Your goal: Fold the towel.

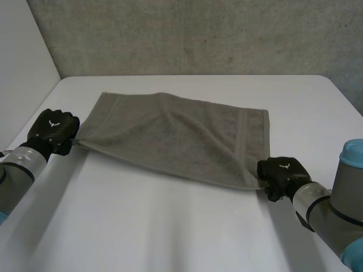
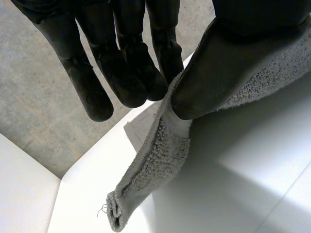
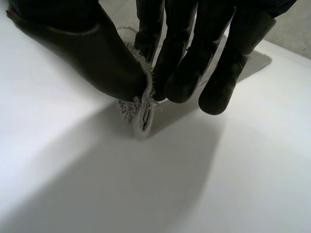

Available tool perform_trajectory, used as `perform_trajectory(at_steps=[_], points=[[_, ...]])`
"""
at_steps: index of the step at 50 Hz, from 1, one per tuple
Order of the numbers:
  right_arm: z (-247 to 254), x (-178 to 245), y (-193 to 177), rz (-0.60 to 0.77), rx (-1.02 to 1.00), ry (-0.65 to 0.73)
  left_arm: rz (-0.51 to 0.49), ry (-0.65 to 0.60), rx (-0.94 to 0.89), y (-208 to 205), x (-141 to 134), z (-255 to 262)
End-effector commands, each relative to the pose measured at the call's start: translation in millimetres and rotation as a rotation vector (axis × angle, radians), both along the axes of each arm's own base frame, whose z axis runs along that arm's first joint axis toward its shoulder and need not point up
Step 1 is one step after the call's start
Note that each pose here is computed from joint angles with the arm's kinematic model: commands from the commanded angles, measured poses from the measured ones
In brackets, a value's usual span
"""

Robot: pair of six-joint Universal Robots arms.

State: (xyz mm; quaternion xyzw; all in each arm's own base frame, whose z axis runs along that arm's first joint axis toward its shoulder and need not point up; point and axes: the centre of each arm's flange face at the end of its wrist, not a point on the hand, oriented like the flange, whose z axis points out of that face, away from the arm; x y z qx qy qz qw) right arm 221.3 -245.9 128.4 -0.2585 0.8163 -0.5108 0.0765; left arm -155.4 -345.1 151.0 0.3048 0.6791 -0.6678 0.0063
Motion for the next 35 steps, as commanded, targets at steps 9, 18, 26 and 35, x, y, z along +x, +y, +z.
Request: perform_trajectory(at_steps=[9,18,26,35], points=[[115.2,1.4,4.7,0.092,-0.299,-0.047,-0.022,0.033,-0.086,23.5,-5.7,48.3],[131.1,-27.9,-1.5,0.102,-0.31,0.163,-0.023,0.033,-0.135,52.2,-5.8,87.7],[157.5,-33.3,24.7,0.167,-0.318,0.289,-0.058,0.034,-0.133,90.2,-9.0,112.9],[170.5,-34.3,22.3,0.2,-0.373,0.262,-0.078,0.039,-0.131,102.0,-7.6,122.2]])
